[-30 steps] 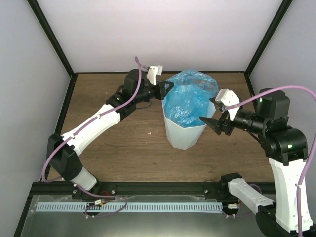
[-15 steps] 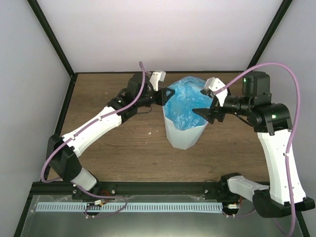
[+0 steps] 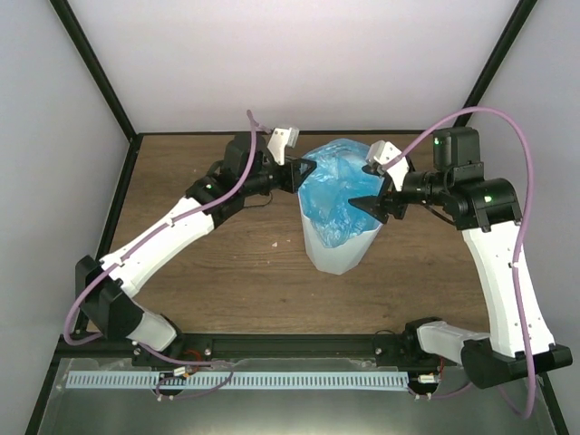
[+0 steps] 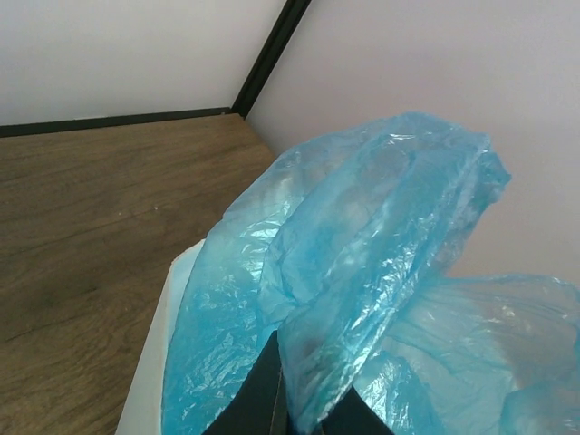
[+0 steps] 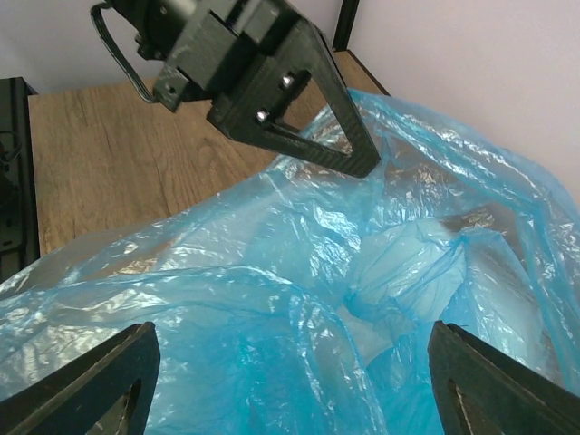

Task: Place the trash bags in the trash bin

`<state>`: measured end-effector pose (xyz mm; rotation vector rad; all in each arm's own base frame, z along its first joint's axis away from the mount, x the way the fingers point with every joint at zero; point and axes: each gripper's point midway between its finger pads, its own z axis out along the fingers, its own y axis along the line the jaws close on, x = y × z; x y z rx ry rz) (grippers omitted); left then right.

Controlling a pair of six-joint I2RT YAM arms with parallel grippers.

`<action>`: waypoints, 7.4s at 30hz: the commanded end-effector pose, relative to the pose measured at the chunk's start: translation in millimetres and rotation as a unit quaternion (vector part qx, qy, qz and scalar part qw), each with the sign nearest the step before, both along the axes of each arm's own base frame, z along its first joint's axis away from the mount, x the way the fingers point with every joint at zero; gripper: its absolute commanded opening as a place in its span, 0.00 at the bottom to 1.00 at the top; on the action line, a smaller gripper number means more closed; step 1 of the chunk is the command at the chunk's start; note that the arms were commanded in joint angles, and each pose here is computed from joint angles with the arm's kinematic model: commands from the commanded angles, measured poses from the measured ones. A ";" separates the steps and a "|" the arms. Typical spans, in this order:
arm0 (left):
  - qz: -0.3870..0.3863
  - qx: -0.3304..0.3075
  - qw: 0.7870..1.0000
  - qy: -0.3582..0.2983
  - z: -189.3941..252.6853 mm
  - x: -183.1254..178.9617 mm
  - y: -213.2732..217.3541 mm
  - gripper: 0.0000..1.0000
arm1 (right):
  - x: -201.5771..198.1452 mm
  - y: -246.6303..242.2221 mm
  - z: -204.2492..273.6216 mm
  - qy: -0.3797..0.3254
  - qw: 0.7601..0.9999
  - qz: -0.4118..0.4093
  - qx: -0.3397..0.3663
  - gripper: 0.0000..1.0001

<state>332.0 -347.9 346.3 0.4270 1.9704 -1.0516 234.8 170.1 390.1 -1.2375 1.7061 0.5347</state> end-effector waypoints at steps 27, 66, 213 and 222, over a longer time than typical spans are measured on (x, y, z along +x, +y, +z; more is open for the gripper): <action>0.072 0.109 0.990 -0.058 36.4 -5.1 56.5 0.70 | -21.0 -9.5 -21.5 -0.014 0.999 0.016 -0.047 0.01; -0.316 0.151 0.903 -0.248 -14.5 -191.8 -42.2 0.75 | -42.4 -33.0 -13.8 -0.060 0.995 -0.065 -0.040 0.01; -0.011 0.079 0.994 0.069 -87.1 79.2 11.4 0.08 | 138.0 -102.0 -142.4 0.154 0.950 -0.268 0.052 0.02; 0.028 0.086 0.988 0.125 -108.5 71.6 43.8 0.07 | 122.6 -106.4 -151.0 0.197 0.942 -0.261 0.077 0.04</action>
